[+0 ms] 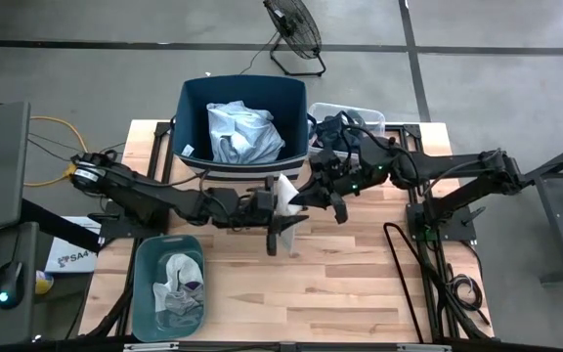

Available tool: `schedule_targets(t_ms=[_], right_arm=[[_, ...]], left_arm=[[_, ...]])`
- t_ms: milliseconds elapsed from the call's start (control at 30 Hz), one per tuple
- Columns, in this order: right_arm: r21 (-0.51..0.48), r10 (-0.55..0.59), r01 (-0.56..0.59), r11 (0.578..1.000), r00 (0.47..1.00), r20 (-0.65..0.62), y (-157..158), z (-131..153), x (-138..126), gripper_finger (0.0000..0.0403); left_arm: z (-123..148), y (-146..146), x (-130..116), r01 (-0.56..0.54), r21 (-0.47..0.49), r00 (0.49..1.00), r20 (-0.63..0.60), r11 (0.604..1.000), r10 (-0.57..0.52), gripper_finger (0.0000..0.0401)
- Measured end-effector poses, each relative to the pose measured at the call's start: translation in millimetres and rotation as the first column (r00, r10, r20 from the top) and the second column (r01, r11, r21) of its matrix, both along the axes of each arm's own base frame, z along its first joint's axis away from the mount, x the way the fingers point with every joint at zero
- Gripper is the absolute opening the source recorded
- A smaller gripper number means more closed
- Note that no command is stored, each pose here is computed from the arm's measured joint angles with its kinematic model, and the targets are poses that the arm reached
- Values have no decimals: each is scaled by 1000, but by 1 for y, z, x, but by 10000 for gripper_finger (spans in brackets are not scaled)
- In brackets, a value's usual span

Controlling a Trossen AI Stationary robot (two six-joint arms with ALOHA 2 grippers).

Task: Pick & Place Cloths
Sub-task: Put the white sock into the light blue bin

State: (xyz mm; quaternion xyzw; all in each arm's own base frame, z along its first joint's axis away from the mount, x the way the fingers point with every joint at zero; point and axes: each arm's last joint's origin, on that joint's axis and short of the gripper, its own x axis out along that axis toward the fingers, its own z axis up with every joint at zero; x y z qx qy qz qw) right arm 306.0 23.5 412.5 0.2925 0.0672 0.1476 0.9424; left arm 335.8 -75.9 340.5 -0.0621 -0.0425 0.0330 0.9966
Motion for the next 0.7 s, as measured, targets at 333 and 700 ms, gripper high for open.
schedule_targets(t_ms=[333,700], right_arm=[[-49,3,-2,999,1000,13,0,0,0,6],[-45,169,-168,985,986,15,-16,1,-3,194]], left_arm=[[-1,0,0,-9,0,1000,-18,1000,9,2],[5,4,-13,-19,-13,997,-79,1000,18,1]])
